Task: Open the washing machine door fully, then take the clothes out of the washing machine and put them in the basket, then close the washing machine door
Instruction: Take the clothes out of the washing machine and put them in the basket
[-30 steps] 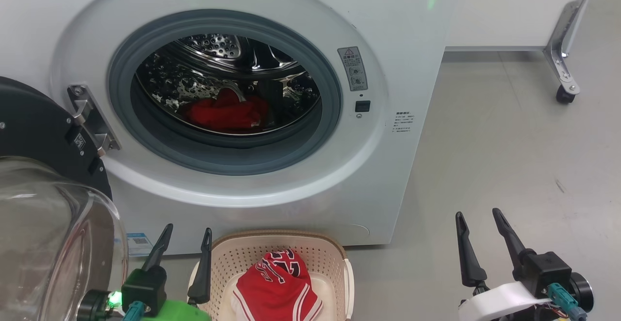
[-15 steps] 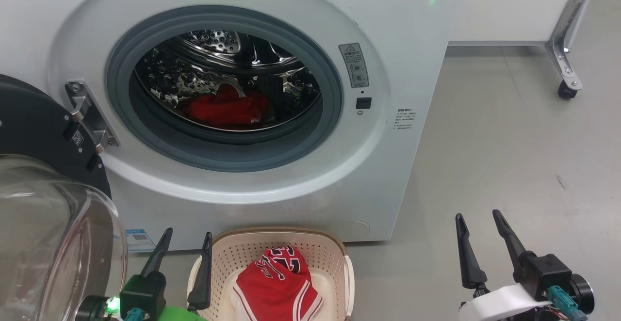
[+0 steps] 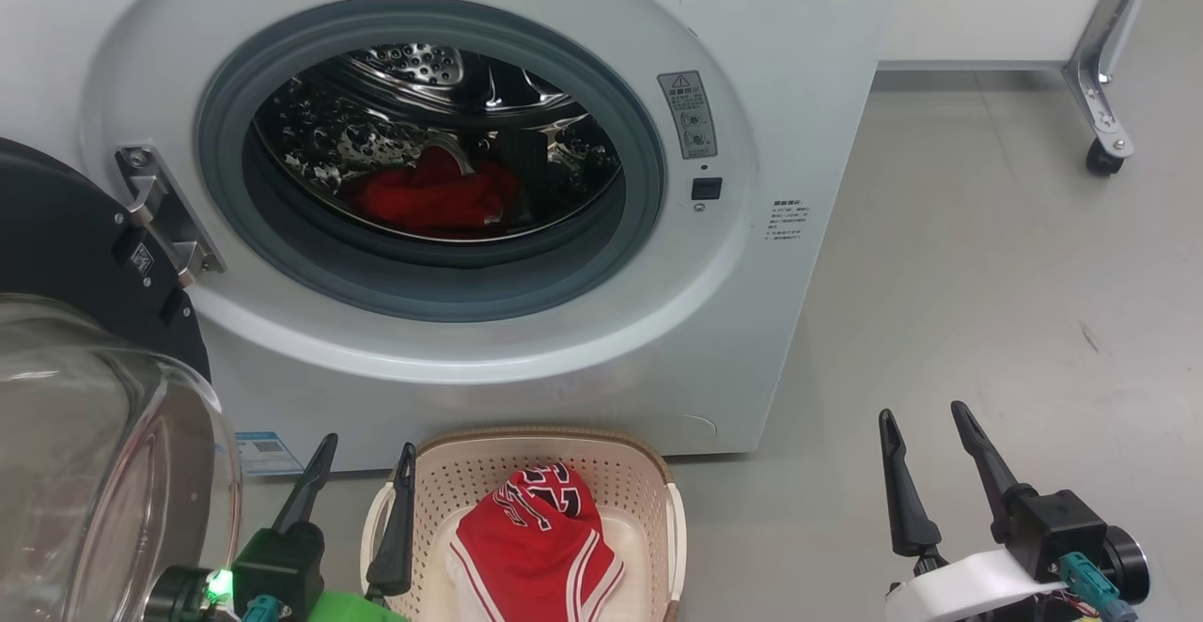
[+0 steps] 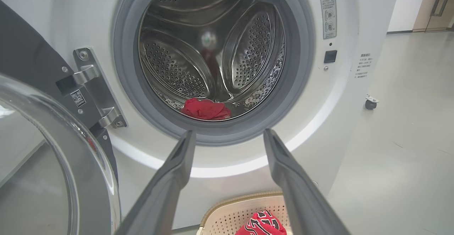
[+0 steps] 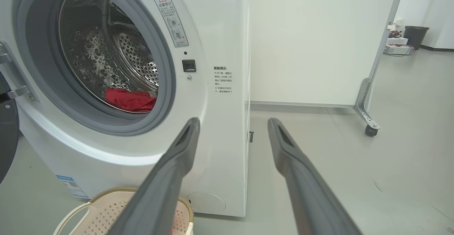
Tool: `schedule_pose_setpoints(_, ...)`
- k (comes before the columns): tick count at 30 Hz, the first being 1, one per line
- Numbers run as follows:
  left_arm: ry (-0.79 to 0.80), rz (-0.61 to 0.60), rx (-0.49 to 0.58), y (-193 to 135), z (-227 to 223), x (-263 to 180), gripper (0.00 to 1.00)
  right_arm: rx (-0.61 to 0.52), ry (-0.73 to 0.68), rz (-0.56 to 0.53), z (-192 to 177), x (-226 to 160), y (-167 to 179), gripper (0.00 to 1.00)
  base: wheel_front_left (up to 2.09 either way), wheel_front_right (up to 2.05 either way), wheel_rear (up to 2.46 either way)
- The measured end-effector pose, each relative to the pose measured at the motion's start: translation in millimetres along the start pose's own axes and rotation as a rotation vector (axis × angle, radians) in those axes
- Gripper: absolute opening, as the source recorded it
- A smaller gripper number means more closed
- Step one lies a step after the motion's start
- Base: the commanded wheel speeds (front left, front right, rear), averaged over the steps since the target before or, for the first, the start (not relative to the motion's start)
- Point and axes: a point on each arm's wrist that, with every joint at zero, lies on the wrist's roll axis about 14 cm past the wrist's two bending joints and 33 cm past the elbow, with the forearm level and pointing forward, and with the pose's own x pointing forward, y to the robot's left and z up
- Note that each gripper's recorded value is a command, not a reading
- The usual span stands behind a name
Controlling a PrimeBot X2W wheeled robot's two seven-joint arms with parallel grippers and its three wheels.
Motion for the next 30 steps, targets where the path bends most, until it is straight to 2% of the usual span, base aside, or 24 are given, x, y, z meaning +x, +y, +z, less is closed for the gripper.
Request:
schedule_pose_setpoints(12,0.085,-0.051,-0.011,-12.2,-17.9,16.6,1.0,0.0,0.027,-0.003,-8.5,9.1,-1.6,1.0,0.0,0.0,0.0)
schedule_pose_setpoints(20,0.182,-0.177,-0.001,-36.6,-37.8,50.2,1.0,0.005,0.041,-0.003,-13.9,24.0,-4.2,1.0,0.0,0.0,0.0)
schedule_pose_setpoints(30,0.315,-0.337,0.129,-57.2,-68.4,108.3,1.0,0.008,0.054,-0.011,-22.5,48.9,-11.8,1.0,0.0,0.0,0.0)
